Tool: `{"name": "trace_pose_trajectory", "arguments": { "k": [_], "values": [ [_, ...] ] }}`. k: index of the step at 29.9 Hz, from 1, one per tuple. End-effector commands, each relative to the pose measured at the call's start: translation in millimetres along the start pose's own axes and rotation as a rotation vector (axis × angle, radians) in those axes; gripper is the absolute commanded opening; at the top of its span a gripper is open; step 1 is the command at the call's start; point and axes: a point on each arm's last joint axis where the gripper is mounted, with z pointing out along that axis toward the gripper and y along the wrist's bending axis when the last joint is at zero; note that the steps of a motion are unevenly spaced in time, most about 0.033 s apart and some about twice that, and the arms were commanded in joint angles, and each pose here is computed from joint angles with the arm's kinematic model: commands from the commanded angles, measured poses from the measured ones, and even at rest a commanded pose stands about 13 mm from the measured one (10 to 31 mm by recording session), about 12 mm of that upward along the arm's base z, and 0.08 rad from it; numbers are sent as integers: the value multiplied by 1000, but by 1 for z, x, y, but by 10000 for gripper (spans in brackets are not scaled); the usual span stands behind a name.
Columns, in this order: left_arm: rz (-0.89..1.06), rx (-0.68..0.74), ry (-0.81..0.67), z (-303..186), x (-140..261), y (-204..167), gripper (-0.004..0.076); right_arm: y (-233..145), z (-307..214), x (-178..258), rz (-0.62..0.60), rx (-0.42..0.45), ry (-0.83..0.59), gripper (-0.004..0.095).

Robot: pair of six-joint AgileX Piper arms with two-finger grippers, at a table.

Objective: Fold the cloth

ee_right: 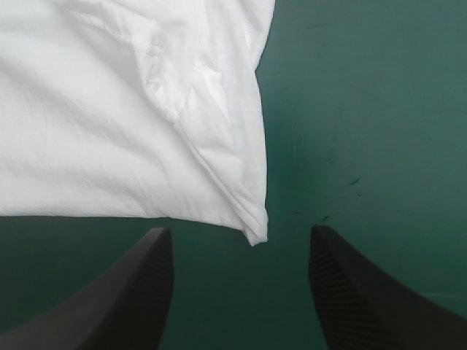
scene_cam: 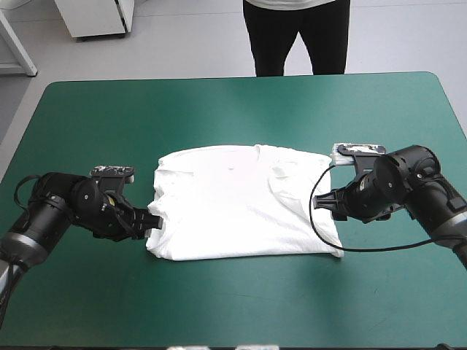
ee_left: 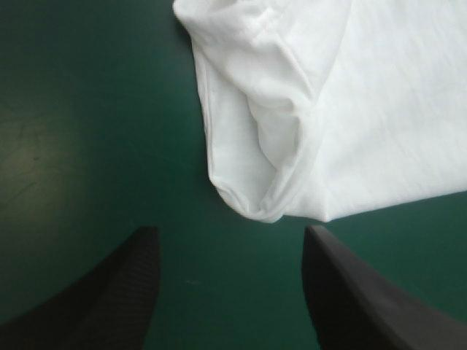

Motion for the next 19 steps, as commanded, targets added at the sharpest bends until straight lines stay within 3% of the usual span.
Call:
{"name": "trace_pose_trajectory", "arguments": {
  "k": [1,9,14,19],
  "values": [
    [-22,19,-26,7,0,0,419,-1,-15,-2,12,-16,-76,526],
    [51,9,26,44,-9,-17,419,-1,-15,-2,14,-16,-76,477],
    [40,-72,93,69,-12,-22,402,-2,-15,-1,14,-12,-66,444],
    [20,-79,135,86,-13,-22,400,-6,-15,-1,-1,32,-65,442]
  ]
}}
